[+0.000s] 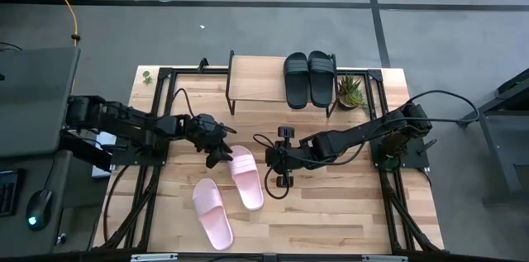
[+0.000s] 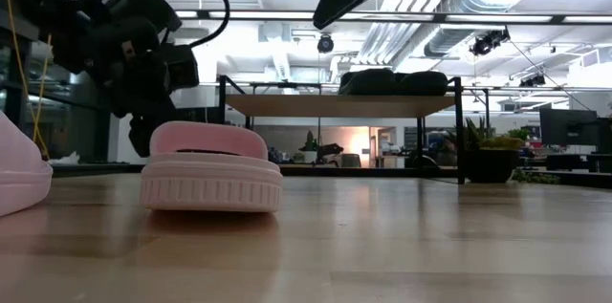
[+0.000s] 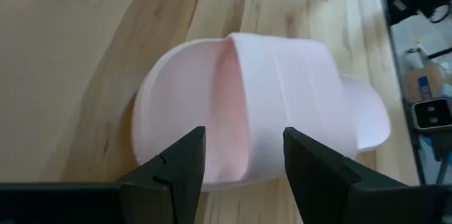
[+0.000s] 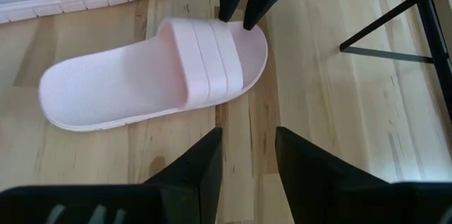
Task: Pick and place slides into the shelf
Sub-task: Put the right pink slipper on the shelf
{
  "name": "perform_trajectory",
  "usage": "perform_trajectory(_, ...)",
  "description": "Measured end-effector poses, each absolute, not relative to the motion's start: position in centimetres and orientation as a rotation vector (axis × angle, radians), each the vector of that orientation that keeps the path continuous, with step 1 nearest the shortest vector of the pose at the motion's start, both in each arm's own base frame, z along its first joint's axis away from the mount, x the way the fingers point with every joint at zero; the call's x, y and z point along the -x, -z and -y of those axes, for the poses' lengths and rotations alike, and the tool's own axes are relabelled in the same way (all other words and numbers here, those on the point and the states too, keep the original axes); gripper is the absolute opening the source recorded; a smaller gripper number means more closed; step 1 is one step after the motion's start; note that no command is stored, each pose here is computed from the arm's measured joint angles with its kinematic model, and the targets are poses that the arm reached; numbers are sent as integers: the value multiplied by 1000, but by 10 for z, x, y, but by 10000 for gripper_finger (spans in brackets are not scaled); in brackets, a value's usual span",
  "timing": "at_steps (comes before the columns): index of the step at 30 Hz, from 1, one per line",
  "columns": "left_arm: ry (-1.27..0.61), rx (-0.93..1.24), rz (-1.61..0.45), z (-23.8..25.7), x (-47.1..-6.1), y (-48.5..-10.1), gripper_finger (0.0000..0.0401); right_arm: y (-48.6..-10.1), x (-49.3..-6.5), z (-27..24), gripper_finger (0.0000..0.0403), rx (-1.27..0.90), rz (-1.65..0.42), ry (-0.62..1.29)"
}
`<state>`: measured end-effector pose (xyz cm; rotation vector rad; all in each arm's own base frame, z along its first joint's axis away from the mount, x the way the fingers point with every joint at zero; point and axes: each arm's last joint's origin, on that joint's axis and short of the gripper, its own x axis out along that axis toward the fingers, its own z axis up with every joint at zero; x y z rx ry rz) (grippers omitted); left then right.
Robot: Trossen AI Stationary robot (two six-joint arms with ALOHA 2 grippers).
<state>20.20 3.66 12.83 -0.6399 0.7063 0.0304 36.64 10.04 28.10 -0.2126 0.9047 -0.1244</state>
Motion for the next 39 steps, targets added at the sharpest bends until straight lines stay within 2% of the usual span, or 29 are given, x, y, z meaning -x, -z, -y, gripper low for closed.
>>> perform_trajectory(28,72,690,-699,-37,-216,-111,175,-281,-366,-100,123,213,-905,124)
perform_trajectory(39,180,657,-694,-26,-218,-114,166,-281,-366,-100,123,220,-905,121)
